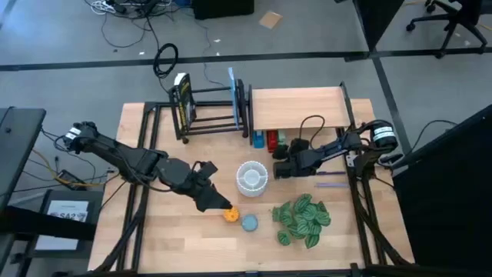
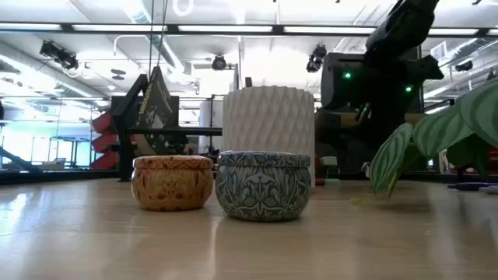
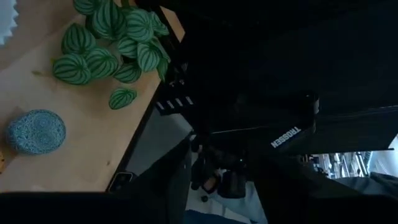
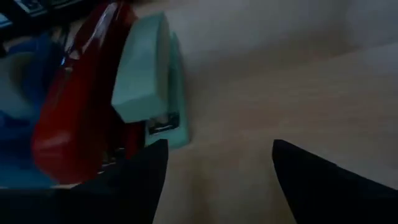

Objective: Stock shelves
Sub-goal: Remove the green stapler from under the shelf

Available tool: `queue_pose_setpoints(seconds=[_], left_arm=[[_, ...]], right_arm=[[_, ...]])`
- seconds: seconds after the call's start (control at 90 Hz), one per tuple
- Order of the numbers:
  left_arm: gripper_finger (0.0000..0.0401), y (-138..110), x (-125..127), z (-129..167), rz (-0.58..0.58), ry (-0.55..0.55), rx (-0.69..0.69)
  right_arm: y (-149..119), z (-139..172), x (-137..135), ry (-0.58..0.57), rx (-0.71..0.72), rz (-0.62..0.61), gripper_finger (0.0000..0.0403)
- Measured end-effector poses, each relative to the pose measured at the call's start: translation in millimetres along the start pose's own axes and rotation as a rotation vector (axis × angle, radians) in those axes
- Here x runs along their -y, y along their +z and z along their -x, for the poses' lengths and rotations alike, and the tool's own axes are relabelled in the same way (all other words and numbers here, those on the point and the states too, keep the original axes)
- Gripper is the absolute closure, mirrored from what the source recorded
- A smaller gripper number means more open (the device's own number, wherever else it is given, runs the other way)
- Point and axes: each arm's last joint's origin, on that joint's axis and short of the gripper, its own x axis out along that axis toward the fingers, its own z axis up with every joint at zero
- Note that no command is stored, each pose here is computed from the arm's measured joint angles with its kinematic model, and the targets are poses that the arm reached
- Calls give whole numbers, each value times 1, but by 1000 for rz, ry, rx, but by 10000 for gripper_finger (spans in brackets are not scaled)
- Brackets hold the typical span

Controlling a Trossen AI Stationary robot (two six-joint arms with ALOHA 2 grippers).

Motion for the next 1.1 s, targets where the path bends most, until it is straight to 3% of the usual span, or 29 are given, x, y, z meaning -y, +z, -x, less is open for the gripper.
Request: queue_pose_setpoints(seconds=[0.156, 0.278, 0.433, 0.567, 0.789, 1.1], left_arm=[[261, 0, 0, 0, -8, 3, 8], [261, 1, 0, 0, -48, 14, 36], [261, 2, -1, 0, -117, 29, 73], [261, 3, -1, 0, -184, 40, 94], [261, 3, -1, 0, -216, 42, 104], [261, 3, -1, 0, -266, 50, 109]], right_arm=[[10, 8, 2, 23, -16, 22, 146], [18, 18, 9, 76, -24, 172, 147], [21, 15, 18, 273, -95, 368, 150], [28, -3, 27, 492, -129, 355, 155], [43, -18, 50, 437, -31, 180, 158], [39, -19, 30, 493, 55, 357, 158]])
